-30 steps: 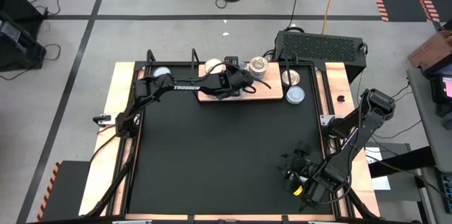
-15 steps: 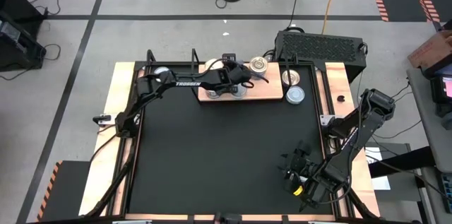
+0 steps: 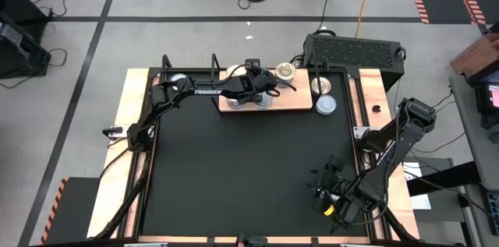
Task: Stack canned seafood by type on shelf
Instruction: Stack the bottom center green tuna can on top of the green tuna can on the shelf
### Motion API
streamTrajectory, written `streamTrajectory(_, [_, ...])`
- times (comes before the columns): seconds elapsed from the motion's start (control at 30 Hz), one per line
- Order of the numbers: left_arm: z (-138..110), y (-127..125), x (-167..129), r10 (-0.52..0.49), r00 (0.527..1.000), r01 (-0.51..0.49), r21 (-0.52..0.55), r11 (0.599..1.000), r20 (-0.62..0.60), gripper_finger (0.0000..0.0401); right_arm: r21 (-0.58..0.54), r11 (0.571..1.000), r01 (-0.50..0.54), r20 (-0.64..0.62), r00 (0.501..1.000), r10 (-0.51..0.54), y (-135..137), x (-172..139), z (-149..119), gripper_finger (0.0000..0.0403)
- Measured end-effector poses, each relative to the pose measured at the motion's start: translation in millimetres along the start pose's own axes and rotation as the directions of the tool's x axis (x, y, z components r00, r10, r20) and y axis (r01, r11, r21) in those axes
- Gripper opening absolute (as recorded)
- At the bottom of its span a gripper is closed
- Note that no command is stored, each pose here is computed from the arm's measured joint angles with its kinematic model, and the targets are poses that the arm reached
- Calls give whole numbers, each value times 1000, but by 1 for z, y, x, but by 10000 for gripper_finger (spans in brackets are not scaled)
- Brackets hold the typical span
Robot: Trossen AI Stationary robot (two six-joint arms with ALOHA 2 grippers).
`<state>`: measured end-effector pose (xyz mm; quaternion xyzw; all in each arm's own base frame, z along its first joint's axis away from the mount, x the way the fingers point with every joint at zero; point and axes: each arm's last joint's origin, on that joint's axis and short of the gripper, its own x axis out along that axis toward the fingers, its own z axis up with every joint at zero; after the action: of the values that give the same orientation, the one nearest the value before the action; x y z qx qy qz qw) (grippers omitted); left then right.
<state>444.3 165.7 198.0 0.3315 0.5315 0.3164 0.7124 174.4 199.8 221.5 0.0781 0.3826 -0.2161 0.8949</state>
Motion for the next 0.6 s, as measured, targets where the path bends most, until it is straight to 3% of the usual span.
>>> streamTrajectory(0.6, [3,-5,-5,-6,1000,6,13,1000,10,156,3,1000,-4,-4,1000,4,0,0,0,212])
